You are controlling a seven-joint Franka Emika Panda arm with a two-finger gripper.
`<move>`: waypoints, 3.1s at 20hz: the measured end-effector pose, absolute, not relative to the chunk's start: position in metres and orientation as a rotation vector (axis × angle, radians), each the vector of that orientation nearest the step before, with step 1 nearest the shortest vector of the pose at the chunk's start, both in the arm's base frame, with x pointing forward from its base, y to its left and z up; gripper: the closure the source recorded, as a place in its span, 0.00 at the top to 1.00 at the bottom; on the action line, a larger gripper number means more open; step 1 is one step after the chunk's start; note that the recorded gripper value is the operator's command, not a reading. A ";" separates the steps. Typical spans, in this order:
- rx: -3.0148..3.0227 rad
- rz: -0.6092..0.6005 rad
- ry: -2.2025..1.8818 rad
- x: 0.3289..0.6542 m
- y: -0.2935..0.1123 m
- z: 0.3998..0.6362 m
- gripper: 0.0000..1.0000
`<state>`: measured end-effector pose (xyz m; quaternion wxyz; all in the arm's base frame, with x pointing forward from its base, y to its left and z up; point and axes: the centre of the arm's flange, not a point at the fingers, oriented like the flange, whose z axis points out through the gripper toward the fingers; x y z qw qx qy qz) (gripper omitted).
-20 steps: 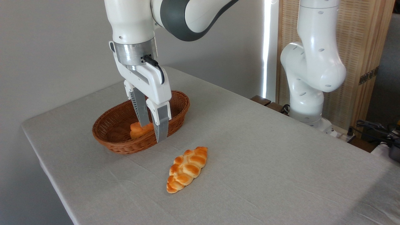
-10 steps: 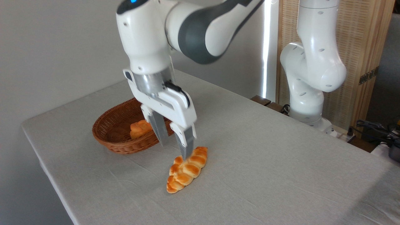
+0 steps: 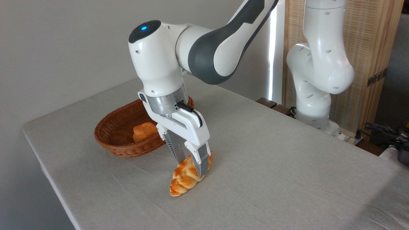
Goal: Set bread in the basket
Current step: 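Close the gripper on the braided bread roll, then lift the braided roll and carry it over the wicker basket, then lower the roll into the basket and open the gripper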
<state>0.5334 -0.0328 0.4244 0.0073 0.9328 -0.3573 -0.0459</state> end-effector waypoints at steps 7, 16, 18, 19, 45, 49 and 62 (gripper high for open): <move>2.916 -0.133 -1.137 0.535 -0.039 0.419 0.37; 2.908 -0.127 -1.164 0.536 -0.047 0.418 0.31; 2.908 -0.128 -1.164 0.536 -0.047 0.417 0.31; 2.907 -0.129 -1.164 0.536 -0.047 0.417 0.31; 2.562 0.084 -1.420 0.512 -0.246 0.482 1.00; 2.566 0.051 -1.408 0.517 -0.244 0.468 1.00; 2.598 0.129 -1.359 0.532 -0.223 0.492 1.00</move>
